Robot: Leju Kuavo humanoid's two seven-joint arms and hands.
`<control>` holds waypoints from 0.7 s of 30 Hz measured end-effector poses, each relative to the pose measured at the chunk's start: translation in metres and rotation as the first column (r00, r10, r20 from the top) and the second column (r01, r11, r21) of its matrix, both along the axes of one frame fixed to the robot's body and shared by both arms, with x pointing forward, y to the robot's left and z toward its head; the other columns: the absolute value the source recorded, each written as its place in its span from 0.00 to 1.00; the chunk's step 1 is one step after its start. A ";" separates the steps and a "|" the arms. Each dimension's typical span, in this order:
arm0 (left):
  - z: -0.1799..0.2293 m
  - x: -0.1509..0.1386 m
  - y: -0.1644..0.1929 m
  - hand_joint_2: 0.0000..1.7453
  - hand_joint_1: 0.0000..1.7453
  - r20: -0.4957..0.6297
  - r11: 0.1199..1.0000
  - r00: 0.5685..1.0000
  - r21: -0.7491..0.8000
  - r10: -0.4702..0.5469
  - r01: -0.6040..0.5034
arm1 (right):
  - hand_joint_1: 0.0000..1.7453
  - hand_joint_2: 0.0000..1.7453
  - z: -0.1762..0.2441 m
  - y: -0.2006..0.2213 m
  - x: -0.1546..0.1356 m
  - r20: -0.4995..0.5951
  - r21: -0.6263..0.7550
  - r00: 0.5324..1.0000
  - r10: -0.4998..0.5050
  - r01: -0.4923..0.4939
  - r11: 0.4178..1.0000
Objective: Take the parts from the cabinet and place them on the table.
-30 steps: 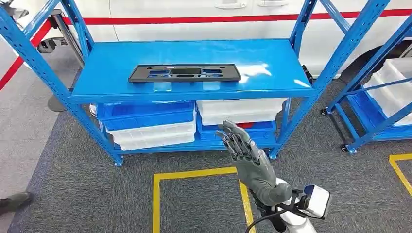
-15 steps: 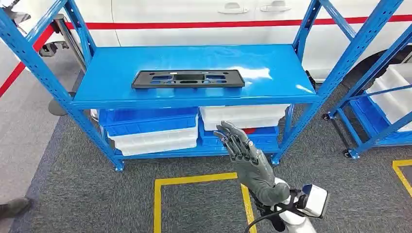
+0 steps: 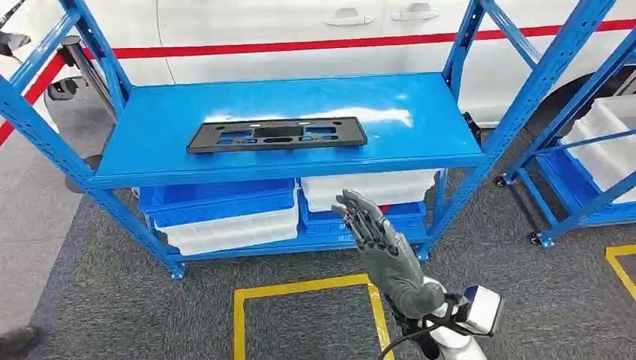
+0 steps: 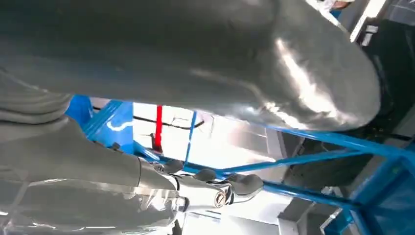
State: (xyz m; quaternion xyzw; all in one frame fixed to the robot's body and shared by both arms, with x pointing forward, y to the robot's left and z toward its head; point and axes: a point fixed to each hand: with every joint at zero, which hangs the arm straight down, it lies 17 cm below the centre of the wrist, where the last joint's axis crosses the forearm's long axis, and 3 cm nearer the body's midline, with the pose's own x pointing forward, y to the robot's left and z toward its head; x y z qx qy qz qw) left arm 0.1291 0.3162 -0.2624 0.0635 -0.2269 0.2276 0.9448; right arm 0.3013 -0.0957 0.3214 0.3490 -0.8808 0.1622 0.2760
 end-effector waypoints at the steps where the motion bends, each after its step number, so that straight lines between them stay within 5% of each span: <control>1: 0.000 0.000 0.000 0.00 0.00 0.000 1.000 1.000 0.001 0.000 0.000 | 0.00 0.00 -0.001 0.000 0.000 0.001 -0.001 1.000 -0.001 0.001 1.000; 21: -0.009 -0.024 0.001 0.00 0.00 -0.129 1.000 0.992 0.008 -0.016 0.017 | 0.00 0.00 -0.009 -0.003 -0.002 -0.004 -0.029 1.000 -0.002 0.002 1.000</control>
